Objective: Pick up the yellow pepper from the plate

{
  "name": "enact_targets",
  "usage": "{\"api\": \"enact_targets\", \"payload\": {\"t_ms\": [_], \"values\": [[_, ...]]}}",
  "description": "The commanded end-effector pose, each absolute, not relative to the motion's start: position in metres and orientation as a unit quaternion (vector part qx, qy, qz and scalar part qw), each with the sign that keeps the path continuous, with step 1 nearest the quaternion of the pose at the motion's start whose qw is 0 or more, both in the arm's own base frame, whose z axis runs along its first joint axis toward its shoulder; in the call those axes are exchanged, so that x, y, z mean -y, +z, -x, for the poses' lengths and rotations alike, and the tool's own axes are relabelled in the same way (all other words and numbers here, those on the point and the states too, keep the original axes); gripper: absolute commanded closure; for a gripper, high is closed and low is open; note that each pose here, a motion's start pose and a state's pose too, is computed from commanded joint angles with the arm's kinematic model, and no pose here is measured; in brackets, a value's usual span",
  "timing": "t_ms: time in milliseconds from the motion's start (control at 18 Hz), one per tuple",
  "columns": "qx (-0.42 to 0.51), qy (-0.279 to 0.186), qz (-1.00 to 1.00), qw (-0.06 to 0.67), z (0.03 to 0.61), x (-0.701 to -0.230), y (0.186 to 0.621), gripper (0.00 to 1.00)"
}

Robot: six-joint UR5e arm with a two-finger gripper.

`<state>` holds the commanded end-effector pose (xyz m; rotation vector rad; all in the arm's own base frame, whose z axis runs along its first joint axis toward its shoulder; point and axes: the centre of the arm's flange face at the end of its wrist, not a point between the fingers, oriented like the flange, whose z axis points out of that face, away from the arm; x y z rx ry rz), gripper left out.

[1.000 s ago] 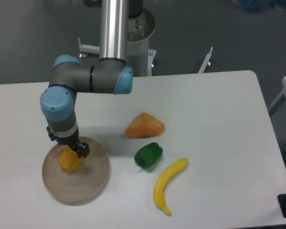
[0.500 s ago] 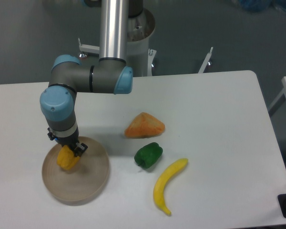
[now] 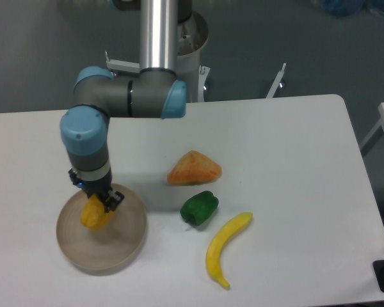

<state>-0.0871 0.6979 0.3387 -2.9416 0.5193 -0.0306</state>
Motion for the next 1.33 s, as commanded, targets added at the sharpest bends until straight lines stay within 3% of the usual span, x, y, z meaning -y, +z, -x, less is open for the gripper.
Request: {"api": "enact_targets", "payload": {"t_ms": [556,1333], "values": [[-0.189,0.017,0.978,0.082,0.222,-0.664,0.362,0.64],[-0.189,0.024,0.978,0.083,0.246,-0.660,0.361,0.64]]}}
